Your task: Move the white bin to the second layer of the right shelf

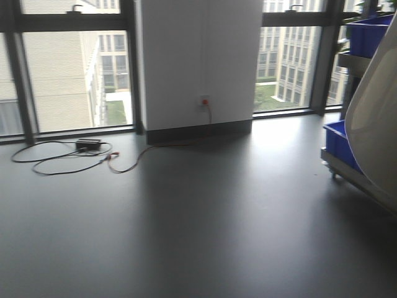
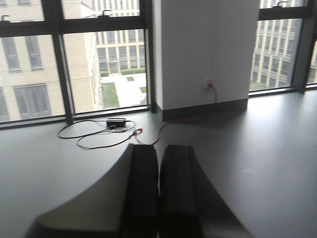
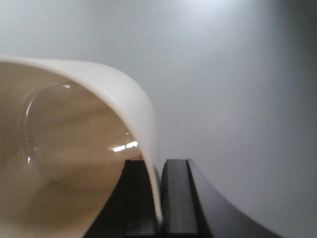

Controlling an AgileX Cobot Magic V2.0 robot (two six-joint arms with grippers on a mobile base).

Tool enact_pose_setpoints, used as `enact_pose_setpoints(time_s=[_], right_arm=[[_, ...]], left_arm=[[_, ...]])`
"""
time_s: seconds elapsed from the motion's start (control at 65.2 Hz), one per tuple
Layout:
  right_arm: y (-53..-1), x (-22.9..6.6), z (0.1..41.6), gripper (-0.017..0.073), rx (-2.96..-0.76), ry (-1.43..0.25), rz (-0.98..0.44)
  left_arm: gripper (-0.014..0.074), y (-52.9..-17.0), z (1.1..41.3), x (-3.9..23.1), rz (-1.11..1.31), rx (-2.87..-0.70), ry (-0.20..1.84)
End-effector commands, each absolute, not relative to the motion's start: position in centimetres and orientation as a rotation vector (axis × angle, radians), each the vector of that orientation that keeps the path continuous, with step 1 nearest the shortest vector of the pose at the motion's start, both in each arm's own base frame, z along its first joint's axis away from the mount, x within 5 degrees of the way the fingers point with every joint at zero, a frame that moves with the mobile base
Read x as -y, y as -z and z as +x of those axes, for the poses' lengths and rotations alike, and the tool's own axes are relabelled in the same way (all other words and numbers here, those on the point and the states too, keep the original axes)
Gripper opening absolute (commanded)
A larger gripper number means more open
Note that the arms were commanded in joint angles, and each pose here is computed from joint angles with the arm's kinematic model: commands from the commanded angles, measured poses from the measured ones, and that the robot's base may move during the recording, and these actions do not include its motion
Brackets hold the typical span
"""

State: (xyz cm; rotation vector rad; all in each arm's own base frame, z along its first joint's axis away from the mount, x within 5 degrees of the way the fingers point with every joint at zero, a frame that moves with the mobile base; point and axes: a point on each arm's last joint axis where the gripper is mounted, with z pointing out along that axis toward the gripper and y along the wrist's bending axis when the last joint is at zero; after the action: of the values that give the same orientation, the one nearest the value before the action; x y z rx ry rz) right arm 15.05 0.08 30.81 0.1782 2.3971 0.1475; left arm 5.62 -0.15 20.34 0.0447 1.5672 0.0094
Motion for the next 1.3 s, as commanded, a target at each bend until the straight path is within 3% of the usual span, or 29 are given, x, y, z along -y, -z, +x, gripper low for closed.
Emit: enact_pose_setpoints(time_s=[0.0, 1.288], right_arm=[[-32.26, 0.04, 15.52, 0.0053, -2.290, -0.147, 0.180], [-32.27, 0.04, 15.53, 0.0053, -2.289, -0.147, 0.180]], left_arm=[[0.0085, -19.93, 5.65, 0.10, 0.032, -1.507, -0.007], [0.0085, -19.93, 5.65, 0.10, 0.032, -1.507, -0.007]])
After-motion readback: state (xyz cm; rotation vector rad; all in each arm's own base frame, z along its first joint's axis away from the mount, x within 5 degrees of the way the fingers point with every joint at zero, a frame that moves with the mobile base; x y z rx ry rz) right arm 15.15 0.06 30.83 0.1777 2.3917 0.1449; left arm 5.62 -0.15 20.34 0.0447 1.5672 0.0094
